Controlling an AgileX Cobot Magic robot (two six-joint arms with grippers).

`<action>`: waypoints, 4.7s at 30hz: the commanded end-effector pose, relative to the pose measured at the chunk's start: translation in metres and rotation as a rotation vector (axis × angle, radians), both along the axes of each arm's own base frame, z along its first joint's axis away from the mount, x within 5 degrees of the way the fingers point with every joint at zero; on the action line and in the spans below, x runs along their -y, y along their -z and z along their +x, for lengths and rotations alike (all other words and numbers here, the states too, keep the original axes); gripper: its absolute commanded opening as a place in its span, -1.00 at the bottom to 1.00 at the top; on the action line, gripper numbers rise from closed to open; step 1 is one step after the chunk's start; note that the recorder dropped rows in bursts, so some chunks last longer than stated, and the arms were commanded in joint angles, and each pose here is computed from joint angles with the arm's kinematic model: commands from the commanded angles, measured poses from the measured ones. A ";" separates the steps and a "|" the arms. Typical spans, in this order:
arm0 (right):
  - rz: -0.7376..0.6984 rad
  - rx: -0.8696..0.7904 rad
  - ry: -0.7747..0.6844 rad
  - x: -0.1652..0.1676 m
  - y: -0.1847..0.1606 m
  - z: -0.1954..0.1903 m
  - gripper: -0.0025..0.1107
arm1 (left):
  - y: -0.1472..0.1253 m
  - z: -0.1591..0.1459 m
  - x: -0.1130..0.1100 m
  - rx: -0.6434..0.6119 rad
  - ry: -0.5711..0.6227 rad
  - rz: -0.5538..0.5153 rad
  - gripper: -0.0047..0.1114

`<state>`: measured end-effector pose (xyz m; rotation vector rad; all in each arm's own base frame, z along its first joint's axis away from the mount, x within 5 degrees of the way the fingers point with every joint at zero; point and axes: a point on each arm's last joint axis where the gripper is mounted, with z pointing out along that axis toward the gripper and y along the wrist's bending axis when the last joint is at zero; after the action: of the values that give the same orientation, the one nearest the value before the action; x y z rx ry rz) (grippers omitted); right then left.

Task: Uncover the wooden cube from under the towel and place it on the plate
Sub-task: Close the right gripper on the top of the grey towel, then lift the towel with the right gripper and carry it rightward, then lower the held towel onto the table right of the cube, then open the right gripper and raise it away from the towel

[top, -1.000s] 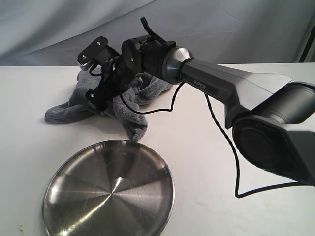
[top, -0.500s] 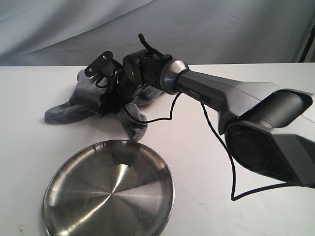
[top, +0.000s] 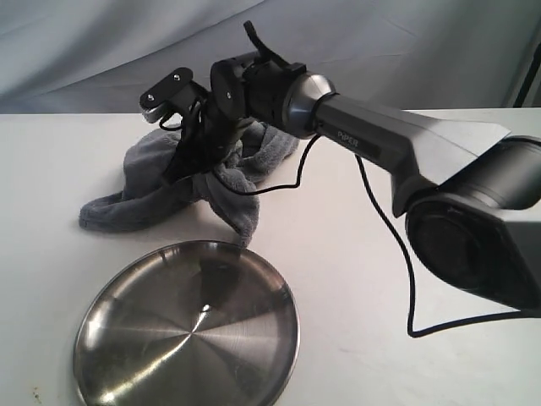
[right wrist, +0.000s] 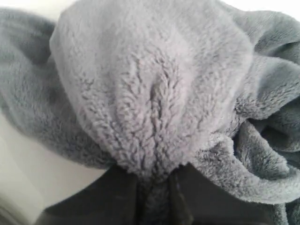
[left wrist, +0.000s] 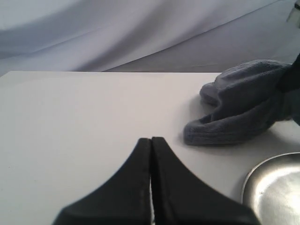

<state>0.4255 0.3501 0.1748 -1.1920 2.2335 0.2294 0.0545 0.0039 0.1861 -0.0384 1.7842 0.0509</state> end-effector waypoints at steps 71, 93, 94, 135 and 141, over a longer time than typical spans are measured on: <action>-0.190 0.313 0.212 0.190 -0.270 -0.053 -0.96 | -0.001 0.000 0.001 0.017 0.006 -0.009 -0.91; -0.123 0.042 0.077 0.192 -0.185 -0.016 -0.96 | -0.001 0.000 0.001 0.017 0.006 -0.009 -0.91; -0.132 0.019 0.071 0.190 -0.173 -0.011 -0.96 | -0.001 0.000 0.001 0.017 0.006 -0.009 -0.91; -0.300 -0.341 0.070 0.174 0.043 0.040 0.85 | -0.001 0.000 0.001 0.017 0.006 -0.009 -0.91; -0.252 -0.228 0.080 0.176 -0.025 0.033 0.85 | -0.001 0.000 0.001 0.017 0.006 -0.009 -0.91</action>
<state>0.4638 0.1738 0.1787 -1.2630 2.5944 0.0453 0.0546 0.0039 0.1863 -0.0382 1.7817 0.0507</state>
